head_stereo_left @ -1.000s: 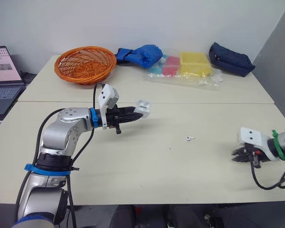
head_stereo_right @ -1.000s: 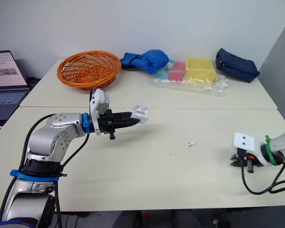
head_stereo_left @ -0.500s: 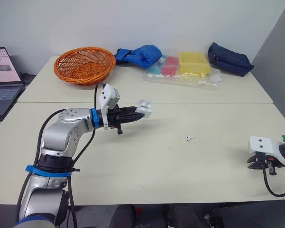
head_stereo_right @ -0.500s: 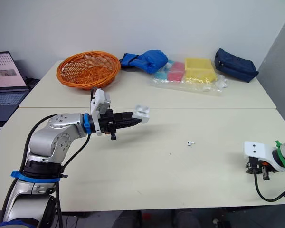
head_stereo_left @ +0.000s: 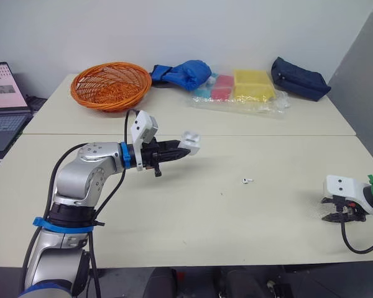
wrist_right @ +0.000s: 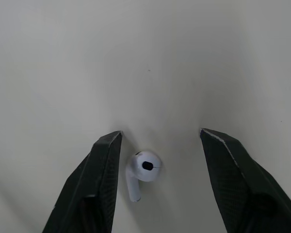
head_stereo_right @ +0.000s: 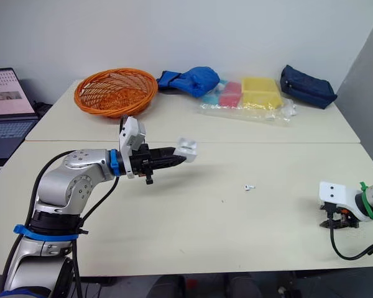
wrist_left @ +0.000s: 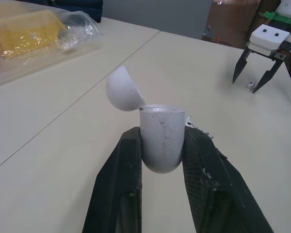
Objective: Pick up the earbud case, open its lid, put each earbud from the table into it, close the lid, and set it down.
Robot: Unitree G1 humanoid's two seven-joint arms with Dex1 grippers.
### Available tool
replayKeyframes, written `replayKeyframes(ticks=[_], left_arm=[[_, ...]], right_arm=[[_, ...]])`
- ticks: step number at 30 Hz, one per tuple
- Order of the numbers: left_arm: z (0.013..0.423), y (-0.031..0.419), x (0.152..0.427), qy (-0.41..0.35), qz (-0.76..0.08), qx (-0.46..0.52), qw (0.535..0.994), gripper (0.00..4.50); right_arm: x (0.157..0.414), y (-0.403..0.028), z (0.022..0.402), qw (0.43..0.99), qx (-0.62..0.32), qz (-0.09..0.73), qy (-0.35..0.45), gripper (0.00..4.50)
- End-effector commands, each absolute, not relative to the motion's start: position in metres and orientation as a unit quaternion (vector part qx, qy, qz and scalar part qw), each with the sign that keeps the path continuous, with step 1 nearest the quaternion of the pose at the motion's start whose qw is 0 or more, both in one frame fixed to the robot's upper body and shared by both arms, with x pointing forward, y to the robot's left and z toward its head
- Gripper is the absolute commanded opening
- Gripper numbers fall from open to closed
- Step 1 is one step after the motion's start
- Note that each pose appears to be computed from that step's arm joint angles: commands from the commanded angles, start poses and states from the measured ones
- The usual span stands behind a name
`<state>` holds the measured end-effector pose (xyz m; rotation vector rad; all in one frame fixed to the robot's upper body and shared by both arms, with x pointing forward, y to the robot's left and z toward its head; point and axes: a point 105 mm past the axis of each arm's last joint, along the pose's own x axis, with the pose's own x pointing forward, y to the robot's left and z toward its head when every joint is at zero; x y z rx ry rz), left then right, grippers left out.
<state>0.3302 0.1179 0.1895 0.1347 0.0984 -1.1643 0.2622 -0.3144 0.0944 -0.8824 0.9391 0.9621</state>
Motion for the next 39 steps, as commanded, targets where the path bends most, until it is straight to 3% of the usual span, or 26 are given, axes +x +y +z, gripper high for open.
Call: replayKeyframes(ticks=[1, 21, 24, 28, 29, 34, 39], left_arm=[[0.200, 0.114, 0.326, 0.022, -0.556, 0.068, 0.828, 0.80], [0.199, 0.115, 0.327, 0.025, -0.551, 0.066, 0.832, 0.80], [0.200, 0.116, 0.328, 0.025, -0.550, 0.066, 0.832, 0.80], [0.200, 0.116, 0.327, 0.026, -0.551, 0.067, 0.831, 0.80], [0.200, 0.116, 0.327, 0.026, -0.551, 0.068, 0.832, 0.80], [0.202, 0.116, 0.330, 0.022, -0.550, 0.069, 0.832, 0.80], [0.203, 0.114, 0.329, 0.017, -0.554, 0.066, 0.829, 0.80]], right_arm=[[0.256, -0.321, 0.093, 0.685, -0.396, 0.429, 0.436, 2.48], [0.249, -0.329, 0.088, 0.697, -0.363, 0.412, 0.461, 2.48], [0.247, -0.331, 0.087, 0.694, -0.362, 0.412, 0.466, 1.93], [0.243, -0.333, 0.085, 0.691, -0.361, 0.413, 0.470, 0.59], [0.243, -0.332, 0.084, 0.690, -0.360, 0.415, 0.471, 0.43], [0.244, -0.329, 0.086, 0.694, -0.359, 0.420, 0.463, 0.44], [0.260, -0.293, 0.108, 0.725, -0.329, 0.462, 0.390, 0.44]])
